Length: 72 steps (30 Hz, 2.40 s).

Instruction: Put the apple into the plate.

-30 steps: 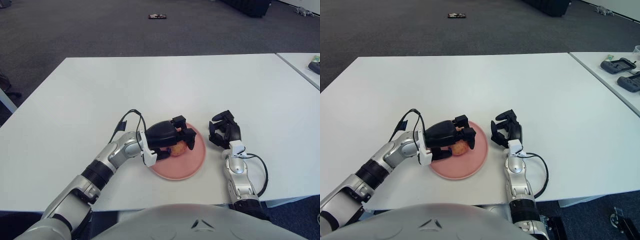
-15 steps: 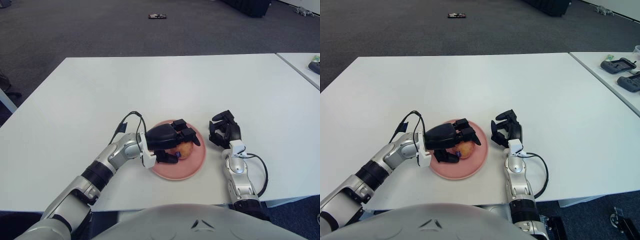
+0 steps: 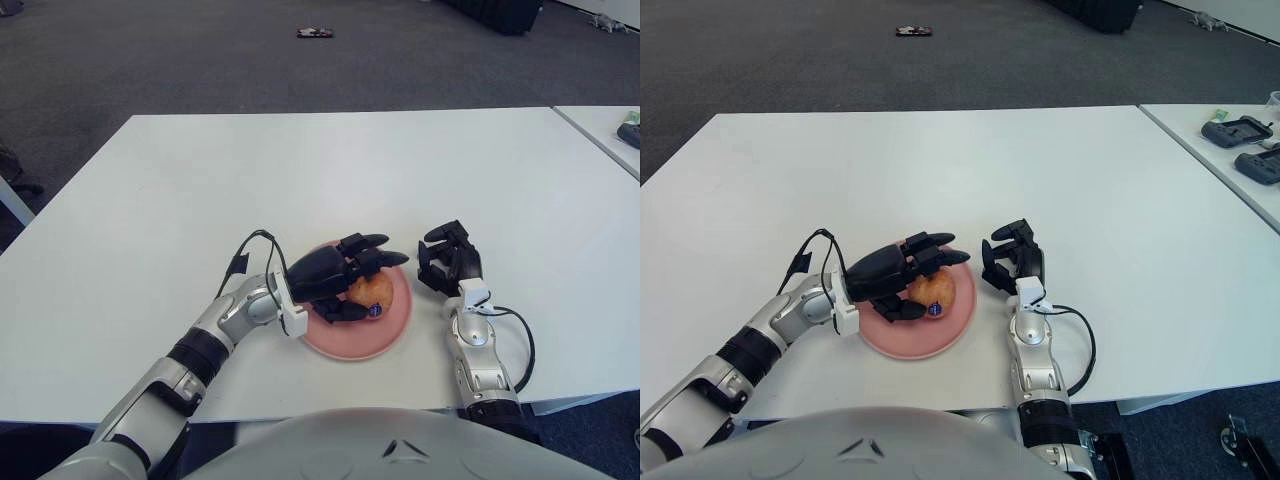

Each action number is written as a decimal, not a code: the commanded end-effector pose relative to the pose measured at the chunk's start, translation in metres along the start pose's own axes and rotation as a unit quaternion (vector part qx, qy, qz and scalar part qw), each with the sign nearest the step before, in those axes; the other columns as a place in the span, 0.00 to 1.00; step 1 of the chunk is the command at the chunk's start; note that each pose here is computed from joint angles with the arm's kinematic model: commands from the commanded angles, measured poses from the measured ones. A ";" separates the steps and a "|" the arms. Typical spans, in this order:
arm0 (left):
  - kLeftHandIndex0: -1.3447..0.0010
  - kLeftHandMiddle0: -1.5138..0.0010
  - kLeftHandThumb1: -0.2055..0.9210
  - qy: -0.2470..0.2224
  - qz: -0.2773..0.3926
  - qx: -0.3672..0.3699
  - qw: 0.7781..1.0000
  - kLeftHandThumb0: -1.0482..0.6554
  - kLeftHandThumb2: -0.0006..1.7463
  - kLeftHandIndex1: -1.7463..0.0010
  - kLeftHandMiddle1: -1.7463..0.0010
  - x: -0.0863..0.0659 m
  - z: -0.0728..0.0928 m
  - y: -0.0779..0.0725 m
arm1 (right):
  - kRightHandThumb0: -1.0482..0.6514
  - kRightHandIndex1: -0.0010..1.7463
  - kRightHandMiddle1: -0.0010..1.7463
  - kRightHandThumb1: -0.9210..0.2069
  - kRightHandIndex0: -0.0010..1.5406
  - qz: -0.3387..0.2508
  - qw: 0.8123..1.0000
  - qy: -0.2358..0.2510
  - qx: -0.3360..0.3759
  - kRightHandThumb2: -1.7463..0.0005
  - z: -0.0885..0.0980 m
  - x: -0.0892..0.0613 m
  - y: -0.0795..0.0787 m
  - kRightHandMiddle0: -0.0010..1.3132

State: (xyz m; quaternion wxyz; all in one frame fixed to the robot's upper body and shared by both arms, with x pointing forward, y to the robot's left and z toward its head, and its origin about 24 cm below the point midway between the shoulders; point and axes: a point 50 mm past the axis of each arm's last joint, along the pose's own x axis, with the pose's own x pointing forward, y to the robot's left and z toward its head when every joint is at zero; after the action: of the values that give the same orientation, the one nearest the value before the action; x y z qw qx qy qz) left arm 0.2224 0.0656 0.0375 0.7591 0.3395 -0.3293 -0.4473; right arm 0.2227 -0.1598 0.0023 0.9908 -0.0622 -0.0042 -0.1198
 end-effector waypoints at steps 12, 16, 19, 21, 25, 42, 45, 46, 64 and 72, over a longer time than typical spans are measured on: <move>1.00 1.00 1.00 0.007 0.111 0.031 0.993 0.03 0.56 0.98 1.00 -0.009 -0.015 0.043 | 0.39 0.83 1.00 0.21 0.33 -0.007 1.000 0.007 -0.003 0.51 0.000 -0.001 -0.001 0.26; 1.00 1.00 1.00 0.014 0.136 0.009 0.991 0.02 0.56 1.00 1.00 -0.011 -0.016 0.044 | 0.39 0.84 1.00 0.22 0.33 -0.005 1.000 0.006 0.002 0.50 0.000 -0.001 -0.001 0.26; 1.00 1.00 1.00 0.031 0.160 -0.032 0.986 0.02 0.57 1.00 1.00 -0.017 -0.020 0.048 | 0.39 0.85 1.00 0.23 0.33 -0.003 1.000 0.008 0.009 0.50 -0.001 -0.001 -0.001 0.26; 1.00 1.00 1.00 0.045 0.171 -0.058 0.983 0.02 0.58 1.00 1.00 -0.021 -0.023 0.050 | 0.39 0.85 1.00 0.23 0.33 -0.001 1.000 0.008 0.012 0.49 -0.001 0.000 -0.001 0.27; 1.00 1.00 1.00 0.096 0.223 -0.106 0.964 0.02 0.59 1.00 1.00 -0.036 -0.032 0.059 | 0.39 0.86 1.00 0.23 0.34 0.003 1.000 0.004 0.015 0.49 -0.001 0.000 -0.001 0.27; 1.00 1.00 0.98 0.169 0.513 -0.246 0.805 0.17 0.51 0.53 0.61 -0.061 -0.046 0.066 | 0.39 0.85 1.00 0.25 0.35 0.008 1.000 -0.002 0.011 0.48 -0.002 0.001 -0.002 0.28; 1.00 1.00 0.95 0.183 0.533 -0.257 0.785 0.20 0.53 0.34 0.45 -0.065 -0.048 0.064 | 0.39 0.86 1.00 0.25 0.34 0.009 1.000 -0.003 0.009 0.48 -0.002 0.001 -0.002 0.28; 1.00 1.00 0.94 0.187 0.537 -0.259 0.781 0.21 0.55 0.29 0.41 -0.066 -0.049 0.064 | 0.39 0.87 1.00 0.25 0.34 0.010 1.000 -0.003 0.009 0.48 -0.002 0.002 -0.002 0.28; 0.68 0.58 0.67 0.263 0.581 -0.275 0.720 0.37 0.59 0.00 0.01 -0.086 -0.069 0.039 | 0.38 0.86 1.00 0.29 0.36 0.008 1.000 -0.024 0.016 0.44 -0.001 0.004 0.002 0.30; 0.65 0.48 0.62 0.257 0.566 -0.294 0.726 0.37 0.64 0.00 0.00 -0.091 -0.071 0.028 | 0.38 0.86 1.00 0.30 0.36 0.010 0.999 -0.026 0.019 0.43 -0.001 0.004 0.002 0.31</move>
State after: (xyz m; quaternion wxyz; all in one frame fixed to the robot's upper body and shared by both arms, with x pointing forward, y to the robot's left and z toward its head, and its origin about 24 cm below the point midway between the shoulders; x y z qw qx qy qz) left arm 0.2552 0.1731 0.0015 0.9890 -0.0415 -0.0972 0.1033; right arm 0.2241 -0.1587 -0.0011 0.9927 -0.0494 -0.0254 -0.1071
